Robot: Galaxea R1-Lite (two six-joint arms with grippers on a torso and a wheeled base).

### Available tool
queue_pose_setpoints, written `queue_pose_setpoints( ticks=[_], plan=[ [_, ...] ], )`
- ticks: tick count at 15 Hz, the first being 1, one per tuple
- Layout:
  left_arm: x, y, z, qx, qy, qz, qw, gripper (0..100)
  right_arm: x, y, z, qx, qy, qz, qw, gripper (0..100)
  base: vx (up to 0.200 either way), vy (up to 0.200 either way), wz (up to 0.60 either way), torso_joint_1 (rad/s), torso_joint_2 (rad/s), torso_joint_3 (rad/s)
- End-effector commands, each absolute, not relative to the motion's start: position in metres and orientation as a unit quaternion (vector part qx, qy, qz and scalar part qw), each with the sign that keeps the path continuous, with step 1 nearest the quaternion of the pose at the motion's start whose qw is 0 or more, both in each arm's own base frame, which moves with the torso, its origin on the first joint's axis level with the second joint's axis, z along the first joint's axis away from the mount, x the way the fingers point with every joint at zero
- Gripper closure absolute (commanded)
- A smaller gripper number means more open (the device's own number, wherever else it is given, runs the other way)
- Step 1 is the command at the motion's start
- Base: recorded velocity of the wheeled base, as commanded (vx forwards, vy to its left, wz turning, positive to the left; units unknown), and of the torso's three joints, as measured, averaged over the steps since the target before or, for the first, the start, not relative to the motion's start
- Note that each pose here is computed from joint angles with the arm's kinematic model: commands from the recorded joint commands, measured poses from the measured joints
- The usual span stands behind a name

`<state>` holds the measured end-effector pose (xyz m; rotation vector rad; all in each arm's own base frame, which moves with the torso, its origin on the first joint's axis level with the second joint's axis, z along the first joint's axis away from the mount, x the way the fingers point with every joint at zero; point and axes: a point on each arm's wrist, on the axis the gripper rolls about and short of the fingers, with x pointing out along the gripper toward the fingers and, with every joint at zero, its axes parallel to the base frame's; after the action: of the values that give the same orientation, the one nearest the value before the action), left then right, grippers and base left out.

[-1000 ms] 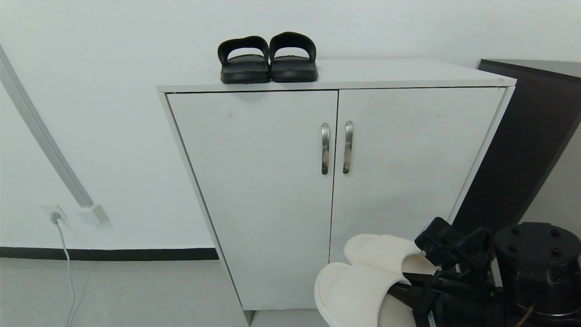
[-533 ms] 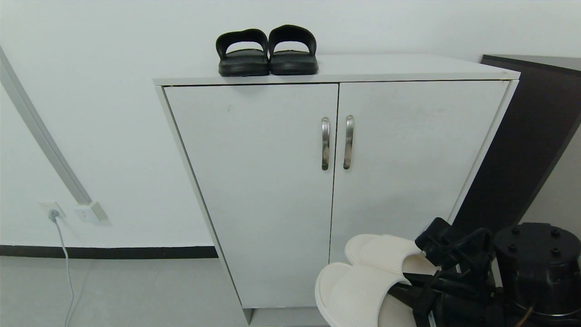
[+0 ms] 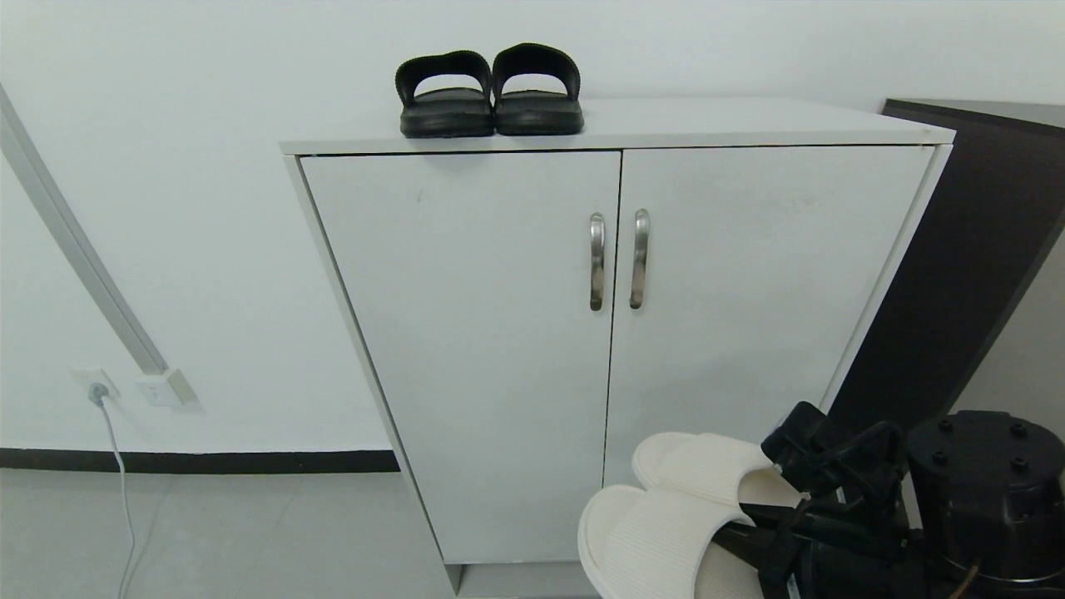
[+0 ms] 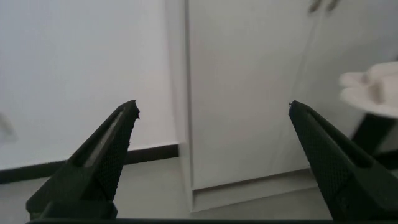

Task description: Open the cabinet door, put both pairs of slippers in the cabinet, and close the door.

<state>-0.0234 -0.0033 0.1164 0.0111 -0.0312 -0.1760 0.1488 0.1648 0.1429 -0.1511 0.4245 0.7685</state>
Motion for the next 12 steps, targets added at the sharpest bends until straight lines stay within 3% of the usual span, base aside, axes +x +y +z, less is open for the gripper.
queue_pose_setpoints(
  ticks=[1,2,8,12],
  plan=[
    [-0.003,-0.007,0.159,-0.023,0.026,-0.169,0.985,0,0.149,0.165,0.143,-0.073,0.205,0.372,0.902,100,0.000,0.000,0.00,0.000,0.00,0.000],
    [0.012,-0.009,0.171,-0.027,0.040,-0.197,0.979,0,0.148,0.165,0.143,-0.076,0.201,0.374,0.902,100,0.000,0.000,0.00,0.000,0.00,0.000],
    [0.090,-0.023,0.207,-0.025,0.026,-0.333,0.942,0,0.147,0.165,0.141,-0.081,0.190,0.378,0.903,100,0.000,0.000,0.00,0.000,0.00,0.000],
    [0.146,-0.055,0.226,-0.026,0.045,-0.410,0.910,0,0.146,0.164,0.139,-0.083,0.193,0.379,0.901,100,0.000,0.000,0.00,0.000,0.00,0.000]
  ],
)
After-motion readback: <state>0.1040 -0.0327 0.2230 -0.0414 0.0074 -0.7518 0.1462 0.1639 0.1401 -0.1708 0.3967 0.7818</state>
